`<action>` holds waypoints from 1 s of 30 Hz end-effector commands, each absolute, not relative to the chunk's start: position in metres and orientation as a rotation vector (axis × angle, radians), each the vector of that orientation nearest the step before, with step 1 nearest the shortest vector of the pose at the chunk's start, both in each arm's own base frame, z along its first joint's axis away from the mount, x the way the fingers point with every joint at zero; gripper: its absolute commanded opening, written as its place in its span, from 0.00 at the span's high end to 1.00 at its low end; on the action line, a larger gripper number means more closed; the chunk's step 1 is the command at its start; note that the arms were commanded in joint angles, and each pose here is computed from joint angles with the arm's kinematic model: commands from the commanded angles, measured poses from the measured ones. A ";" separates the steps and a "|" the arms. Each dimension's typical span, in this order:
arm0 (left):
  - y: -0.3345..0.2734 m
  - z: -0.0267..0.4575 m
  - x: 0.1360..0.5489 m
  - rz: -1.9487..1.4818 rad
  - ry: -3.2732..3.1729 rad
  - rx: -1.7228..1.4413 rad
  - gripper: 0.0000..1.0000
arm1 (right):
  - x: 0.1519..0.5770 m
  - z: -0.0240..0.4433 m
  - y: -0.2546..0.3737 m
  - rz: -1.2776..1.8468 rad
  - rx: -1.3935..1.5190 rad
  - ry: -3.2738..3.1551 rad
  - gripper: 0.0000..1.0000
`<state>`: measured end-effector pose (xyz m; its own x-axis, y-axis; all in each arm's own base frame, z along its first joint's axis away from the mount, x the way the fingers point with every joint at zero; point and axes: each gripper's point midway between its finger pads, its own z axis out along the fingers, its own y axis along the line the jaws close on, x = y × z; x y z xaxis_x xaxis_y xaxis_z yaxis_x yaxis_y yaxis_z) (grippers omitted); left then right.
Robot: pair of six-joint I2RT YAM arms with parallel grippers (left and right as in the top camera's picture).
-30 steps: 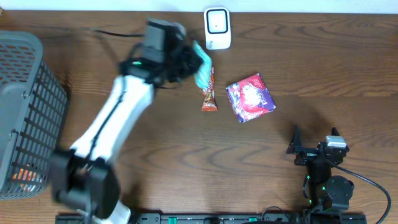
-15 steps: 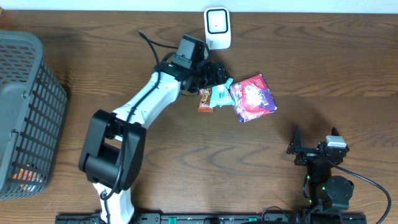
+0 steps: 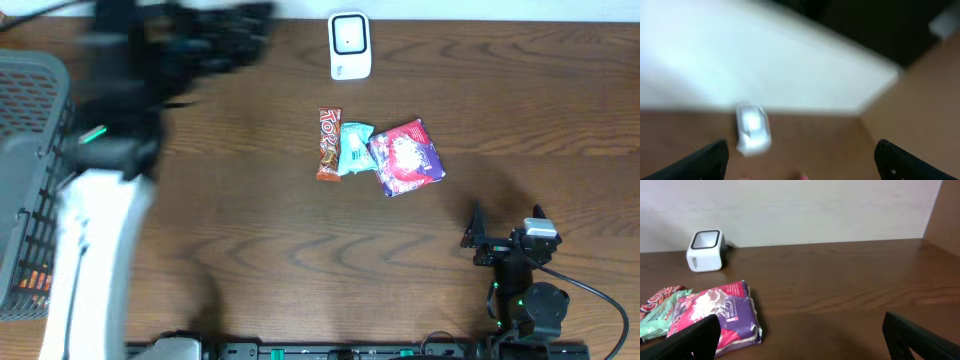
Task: Scan the item barcode
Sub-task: 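Carry the green pack to the scanner and drop it beside the others, then reach the left gripper into the basket and grasp the orange box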
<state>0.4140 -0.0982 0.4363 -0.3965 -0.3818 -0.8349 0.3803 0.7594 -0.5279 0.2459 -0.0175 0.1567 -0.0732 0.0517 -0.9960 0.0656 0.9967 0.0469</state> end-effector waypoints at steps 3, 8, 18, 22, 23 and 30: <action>0.055 0.464 0.380 -0.510 1.688 -0.320 0.08 | 0.246 0.156 -0.018 -0.007 0.102 1.646 0.01; 0.215 0.409 0.317 -0.197 1.634 -1.008 0.07 | 0.246 0.156 -0.018 -0.007 0.102 1.646 0.01; 0.322 0.263 0.259 0.129 1.695 -1.720 0.08 | 0.246 0.156 -0.018 -0.007 0.102 1.646 0.01; 0.332 0.200 0.247 0.236 1.860 -1.852 0.10 | 0.246 0.156 -0.018 -0.007 0.102 1.646 0.01; 0.334 0.190 0.243 0.276 1.912 -1.857 0.10 | 0.246 0.156 -0.018 -0.007 0.102 1.646 0.01; 0.344 0.146 0.213 0.518 2.121 -1.908 0.10 | 0.246 0.156 -0.018 -0.007 0.102 1.646 0.01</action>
<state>0.2328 0.3356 0.1484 -0.0667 -0.9225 -0.3802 -0.9962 0.0828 -0.0261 0.2459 -0.0175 0.1567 -0.0732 0.0517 -0.9960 0.0656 0.9967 0.0469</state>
